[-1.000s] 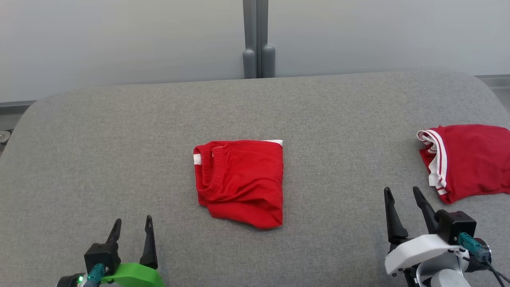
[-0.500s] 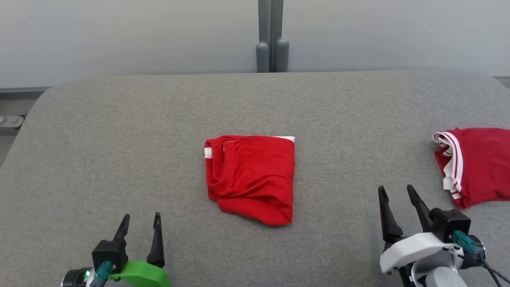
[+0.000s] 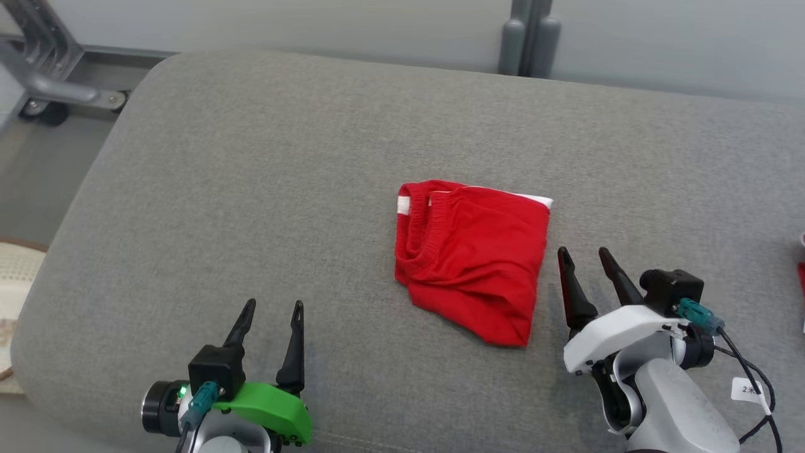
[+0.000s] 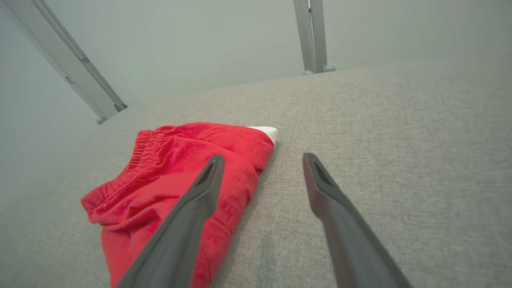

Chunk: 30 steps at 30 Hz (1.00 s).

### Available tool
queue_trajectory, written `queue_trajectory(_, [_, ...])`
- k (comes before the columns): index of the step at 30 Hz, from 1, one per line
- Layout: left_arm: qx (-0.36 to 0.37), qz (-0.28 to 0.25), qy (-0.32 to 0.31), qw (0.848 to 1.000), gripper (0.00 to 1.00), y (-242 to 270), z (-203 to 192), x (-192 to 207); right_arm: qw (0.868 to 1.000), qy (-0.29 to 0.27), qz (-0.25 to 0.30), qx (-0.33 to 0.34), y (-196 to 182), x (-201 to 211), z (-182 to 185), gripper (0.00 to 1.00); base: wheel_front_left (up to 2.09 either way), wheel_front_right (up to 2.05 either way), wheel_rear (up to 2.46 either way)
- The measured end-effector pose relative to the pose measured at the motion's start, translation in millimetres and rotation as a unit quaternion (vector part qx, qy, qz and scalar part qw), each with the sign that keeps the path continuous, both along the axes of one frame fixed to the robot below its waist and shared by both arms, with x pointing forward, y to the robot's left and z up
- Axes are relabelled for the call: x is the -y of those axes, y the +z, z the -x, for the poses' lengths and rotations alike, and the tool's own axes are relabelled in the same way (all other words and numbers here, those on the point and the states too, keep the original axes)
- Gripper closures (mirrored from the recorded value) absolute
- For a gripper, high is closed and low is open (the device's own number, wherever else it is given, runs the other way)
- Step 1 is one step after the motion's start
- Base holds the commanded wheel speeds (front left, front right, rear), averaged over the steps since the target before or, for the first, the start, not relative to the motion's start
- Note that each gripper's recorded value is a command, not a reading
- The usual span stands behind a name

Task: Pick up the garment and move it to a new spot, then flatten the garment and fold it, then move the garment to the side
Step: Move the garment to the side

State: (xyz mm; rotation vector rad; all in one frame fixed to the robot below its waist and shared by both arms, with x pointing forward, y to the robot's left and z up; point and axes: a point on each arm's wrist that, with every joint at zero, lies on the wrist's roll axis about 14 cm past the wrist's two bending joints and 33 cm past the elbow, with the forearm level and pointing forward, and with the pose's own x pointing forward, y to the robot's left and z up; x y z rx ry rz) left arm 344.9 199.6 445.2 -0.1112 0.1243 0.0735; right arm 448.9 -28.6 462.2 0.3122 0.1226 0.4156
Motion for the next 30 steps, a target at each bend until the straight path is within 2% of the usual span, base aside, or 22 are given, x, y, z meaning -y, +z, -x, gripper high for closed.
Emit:
queue_trajectory(4, [-0.007,0.001,0.030,1.000,0.00,-3,11,-17,0.998,0.032,-0.017,-0.048,-23,-32,-5,0.00,0.00,0.00,0.00])
queue_trajectory(11, [-0.022,-0.007,0.072,0.997,0.00,-9,28,-39,0.990,0.075,0.001,-0.117,-65,-66,0,0.00,0.00,0.00,0.00])
queue_trajectory(12, [-0.025,-0.007,0.073,0.997,0.00,-10,29,-39,0.989,0.079,0.002,-0.121,-68,-69,0,0.31,0.00,0.00,0.00])
queue_trajectory(13, [-0.028,-0.007,0.073,0.997,0.00,-12,29,-39,0.989,0.081,0.002,-0.124,-70,-70,-1,0.31,0.00,0.00,0.00])
queue_trajectory(14, [-0.029,-0.007,0.072,0.997,0.00,-13,29,-39,0.989,0.083,0.002,-0.124,-70,-71,-2,0.84,0.00,0.00,0.00])
queue_trajectory(15, [-0.030,-0.007,0.071,0.997,0.00,-13,28,-38,0.989,0.083,0.000,-0.124,-69,-71,-3,1.00,0.00,0.00,0.00])
queue_trajectory(20, [-0.030,-0.007,0.050,0.998,0.00,-14,20,-28,0.992,0.063,-0.011,-0.106,-58,-58,-8,1.00,0.00,0.00,0.00])
queue_trajectory(30, [-0.019,0.008,-0.033,0.999,0.00,-14,-6,19,0.994,-0.035,-0.006,-0.106,-60,24,16,1.00,0.00,0.00,0.00])
